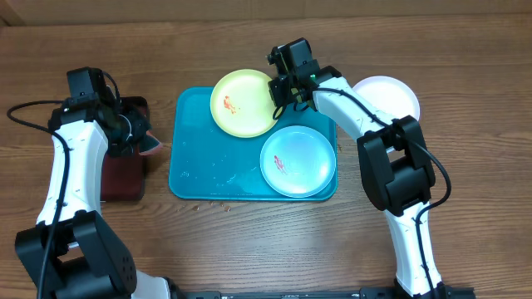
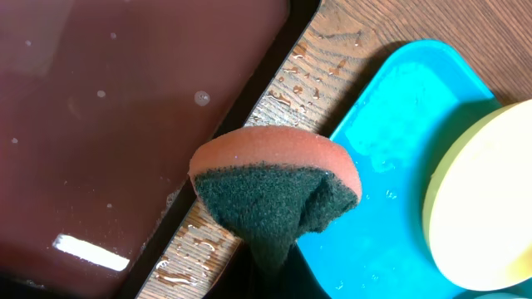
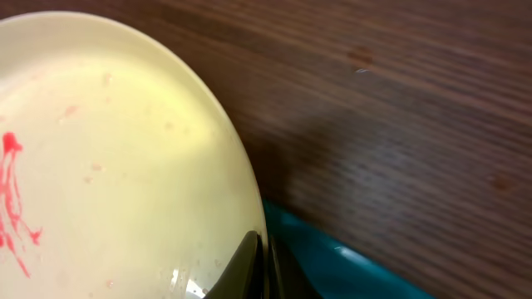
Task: Clean dirty plates on tray and stack at the side
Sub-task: 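Reach the right gripper to the yellow plate rim and grip it, then move the sponge with the left gripper onto the yellow plate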
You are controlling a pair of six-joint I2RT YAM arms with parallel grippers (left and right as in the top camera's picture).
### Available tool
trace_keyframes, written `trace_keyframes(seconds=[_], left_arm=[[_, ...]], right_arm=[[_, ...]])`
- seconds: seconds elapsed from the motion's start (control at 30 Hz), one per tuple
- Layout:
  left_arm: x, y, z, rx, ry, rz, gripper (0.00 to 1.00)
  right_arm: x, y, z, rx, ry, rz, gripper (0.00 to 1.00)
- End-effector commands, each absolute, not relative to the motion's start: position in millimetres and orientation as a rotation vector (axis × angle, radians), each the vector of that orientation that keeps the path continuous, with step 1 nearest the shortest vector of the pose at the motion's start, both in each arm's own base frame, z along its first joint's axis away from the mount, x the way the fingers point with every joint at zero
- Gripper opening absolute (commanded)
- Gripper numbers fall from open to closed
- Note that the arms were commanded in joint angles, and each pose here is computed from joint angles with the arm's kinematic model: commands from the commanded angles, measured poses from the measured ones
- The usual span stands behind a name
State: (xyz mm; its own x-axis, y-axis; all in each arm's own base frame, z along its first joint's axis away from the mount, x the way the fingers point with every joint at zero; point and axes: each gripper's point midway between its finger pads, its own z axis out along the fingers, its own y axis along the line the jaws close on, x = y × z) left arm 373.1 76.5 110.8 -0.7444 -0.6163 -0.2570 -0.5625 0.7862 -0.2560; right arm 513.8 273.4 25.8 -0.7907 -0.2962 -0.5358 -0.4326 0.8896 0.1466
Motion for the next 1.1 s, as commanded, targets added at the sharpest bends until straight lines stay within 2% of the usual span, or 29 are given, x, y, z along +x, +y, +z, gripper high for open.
trace_keyframes(seconds=[0.0,0.27,0.3,0.33,0.37,0.43,0.73,0.93,1.07], left_arm=[[374,73,109,-0.867,2.662,-0.244,0.04],[374,73,109,-0.867,2.663,-0.243,0.04],[374,73,109,-0.868,2.663,-0.244,0.04],[374,73,109,-0.867,2.663,-0.244,0.04],[374,73,109,-0.867,2.663,-0.244,0.04],[374,73,109,-0.867,2.663,-0.244,0.04],[374,72,109,-0.863,2.664,-0.250,0.05],[375,67,110,-0.835,2.670,-0.283,0.04],[376,60,110,-0.802,2.682,-0.292,0.04]], right_arm=[[490,301,20,-0.555,2.583,0.397,0.04],[441,347,14,-0.659,2.643,0.421,0.05],[439,349,13,-0.657,2.645,0.422,0.12],[437,352,14,-0.665,2.641,0.424,0.27],[437,354,14,-0.669,2.635,0.422,0.32],[440,356,16,-0.683,2.610,0.412,0.34],[451,361,6,-0.858,2.502,0.368,0.33],[444,358,-3,-0.847,2.547,0.363,0.15],[439,355,-7,-0.765,2.610,0.374,0.08]])
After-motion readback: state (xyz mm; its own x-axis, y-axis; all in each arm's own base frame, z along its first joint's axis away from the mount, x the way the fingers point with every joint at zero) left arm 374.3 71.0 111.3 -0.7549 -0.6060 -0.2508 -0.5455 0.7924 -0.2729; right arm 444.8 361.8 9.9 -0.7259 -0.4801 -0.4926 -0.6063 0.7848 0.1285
